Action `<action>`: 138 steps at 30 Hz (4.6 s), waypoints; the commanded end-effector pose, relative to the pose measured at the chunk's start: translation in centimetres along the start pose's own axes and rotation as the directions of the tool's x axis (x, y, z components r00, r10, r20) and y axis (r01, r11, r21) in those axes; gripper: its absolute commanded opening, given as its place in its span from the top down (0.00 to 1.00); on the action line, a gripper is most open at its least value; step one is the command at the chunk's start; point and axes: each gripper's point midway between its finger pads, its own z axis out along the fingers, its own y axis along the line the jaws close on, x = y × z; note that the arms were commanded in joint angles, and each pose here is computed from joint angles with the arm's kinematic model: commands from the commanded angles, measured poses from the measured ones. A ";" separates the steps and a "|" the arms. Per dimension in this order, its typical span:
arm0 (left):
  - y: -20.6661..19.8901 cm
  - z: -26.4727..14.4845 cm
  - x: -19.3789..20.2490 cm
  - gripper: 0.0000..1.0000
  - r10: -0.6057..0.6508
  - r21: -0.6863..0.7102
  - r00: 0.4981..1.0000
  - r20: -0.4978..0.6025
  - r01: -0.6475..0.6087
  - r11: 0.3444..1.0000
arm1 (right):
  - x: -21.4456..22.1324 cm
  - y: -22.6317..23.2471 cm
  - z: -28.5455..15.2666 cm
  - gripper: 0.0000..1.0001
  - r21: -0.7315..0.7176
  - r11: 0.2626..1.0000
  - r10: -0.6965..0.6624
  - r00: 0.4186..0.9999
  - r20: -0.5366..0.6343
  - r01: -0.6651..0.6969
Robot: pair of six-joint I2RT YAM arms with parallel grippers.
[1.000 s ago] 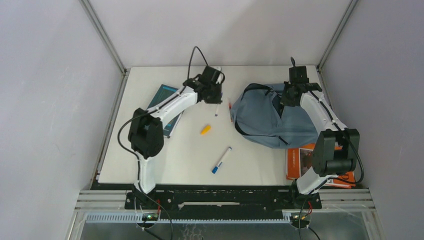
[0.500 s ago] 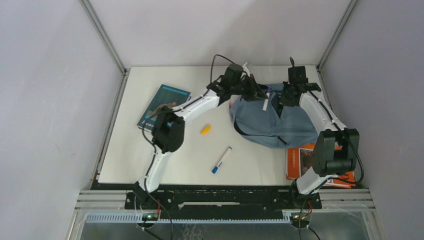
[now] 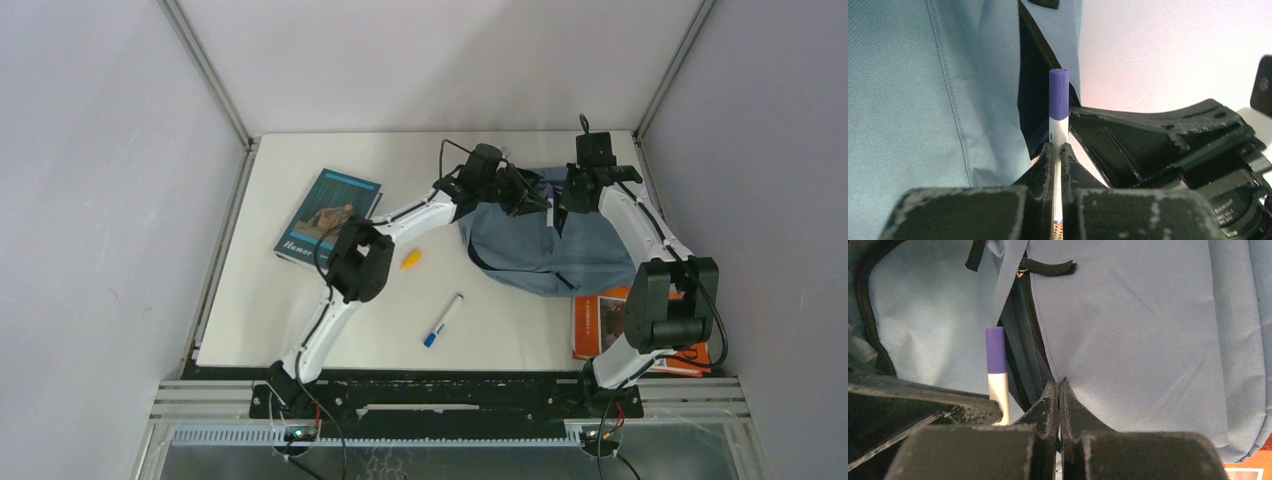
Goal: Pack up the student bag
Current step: Place the stationery in the student bag, then pick up the stationery from the center of the board, then place the stationery in the student bag.
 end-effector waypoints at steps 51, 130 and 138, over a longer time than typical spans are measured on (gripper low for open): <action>14.0 -16.1 -10.1 0.43 0.543 -0.694 0.830 0.128 -0.317 0.647 | -2.7 -3.2 0.7 1.00 0.033 0.995 0.096 0.992 0.081 -0.099; -0.5 -1.5 -0.4 1.00 0.009 -0.033 1.000 -0.027 -0.010 0.999 | -1.0 5.2 -2.0 1.00 -0.172 0.985 -0.021 0.997 0.074 0.034; 1.7 1.8 -3.5 1.00 -0.079 -0.029 0.996 0.050 0.080 0.996 | -0.9 5.3 -2.5 1.00 -0.165 0.985 -0.030 0.996 0.083 0.043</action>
